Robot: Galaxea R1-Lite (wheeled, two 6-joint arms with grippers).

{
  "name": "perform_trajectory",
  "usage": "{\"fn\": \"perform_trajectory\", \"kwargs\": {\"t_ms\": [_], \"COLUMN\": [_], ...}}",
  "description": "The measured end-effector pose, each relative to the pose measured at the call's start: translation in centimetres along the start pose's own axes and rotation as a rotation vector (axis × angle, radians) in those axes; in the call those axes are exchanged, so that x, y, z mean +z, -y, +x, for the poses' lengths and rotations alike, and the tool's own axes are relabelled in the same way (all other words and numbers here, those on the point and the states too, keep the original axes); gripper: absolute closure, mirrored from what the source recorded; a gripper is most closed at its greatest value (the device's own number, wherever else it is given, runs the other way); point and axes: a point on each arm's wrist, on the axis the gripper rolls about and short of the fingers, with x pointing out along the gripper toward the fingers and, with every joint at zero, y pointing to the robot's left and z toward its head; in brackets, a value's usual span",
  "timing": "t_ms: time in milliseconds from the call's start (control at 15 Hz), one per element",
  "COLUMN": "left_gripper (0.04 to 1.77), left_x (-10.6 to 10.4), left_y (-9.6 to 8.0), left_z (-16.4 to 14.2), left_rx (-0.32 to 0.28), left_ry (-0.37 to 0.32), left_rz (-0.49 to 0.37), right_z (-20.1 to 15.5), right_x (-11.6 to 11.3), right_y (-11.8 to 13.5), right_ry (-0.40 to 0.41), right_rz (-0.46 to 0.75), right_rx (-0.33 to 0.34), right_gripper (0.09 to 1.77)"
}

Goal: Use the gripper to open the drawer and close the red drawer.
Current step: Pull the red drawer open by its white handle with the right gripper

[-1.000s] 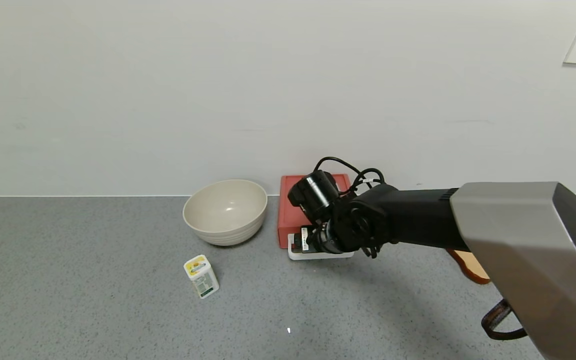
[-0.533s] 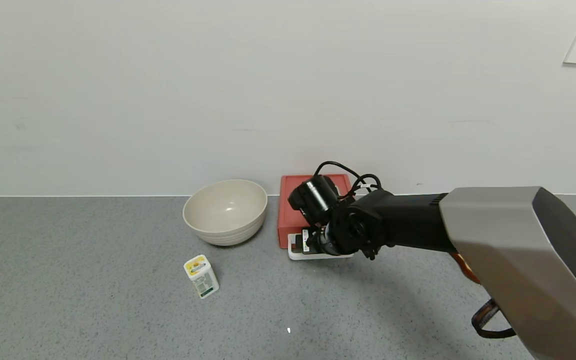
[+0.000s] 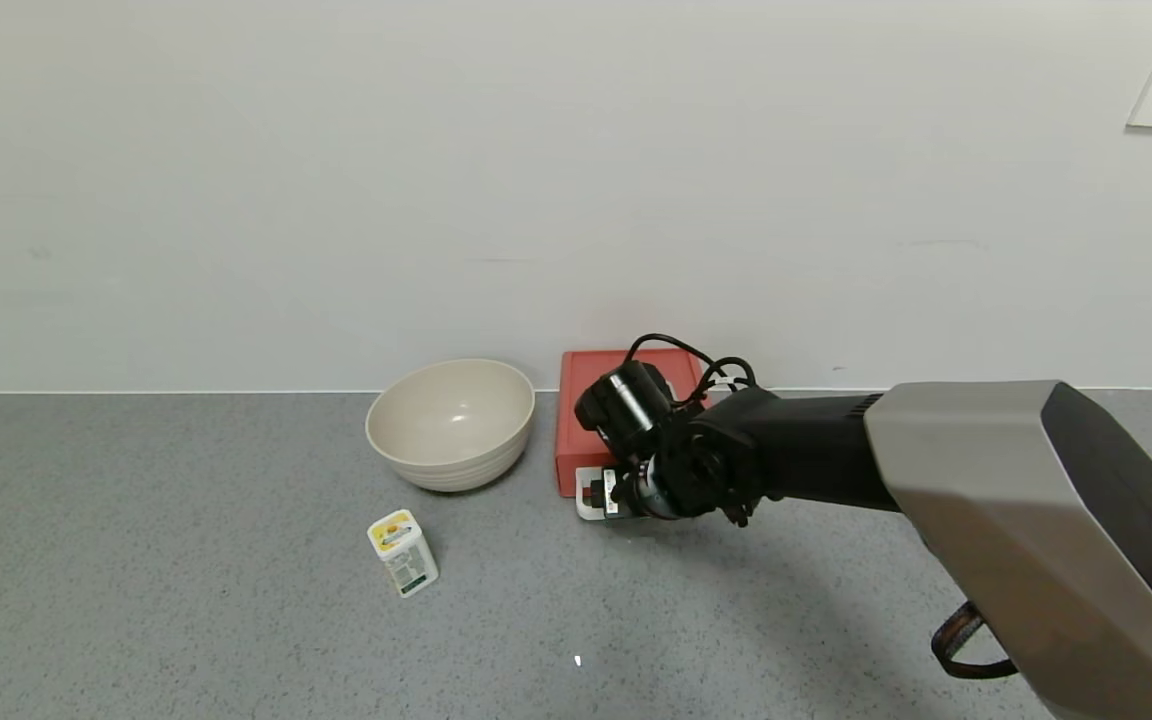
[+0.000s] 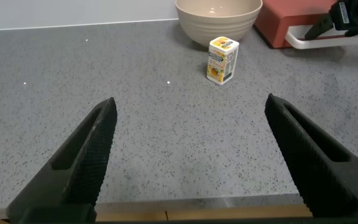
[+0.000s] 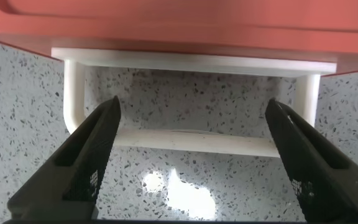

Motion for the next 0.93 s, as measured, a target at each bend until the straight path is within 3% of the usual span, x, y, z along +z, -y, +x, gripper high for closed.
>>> {"fn": "perform_trajectory", "kwargs": {"t_ms": [333, 933], "left_gripper": [0.09, 0.09], "left_x": [0.0, 0.0], "left_y": [0.0, 0.0], "left_z": [0.0, 0.0], "left_rx": [0.0, 0.0], "left_ry": [0.0, -0.002], "left_rz": [0.001, 0.001], "right_z": [-0.2, -1.5], "right_x": [-0.3, -1.5], "right_y": [-0.1, -0.3], "right_ry": [-0.02, -0.134], "right_rz": [-0.019, -0.049], "right_rx": [-0.002, -0.009], "right_gripper": [0.15, 0.15]}}
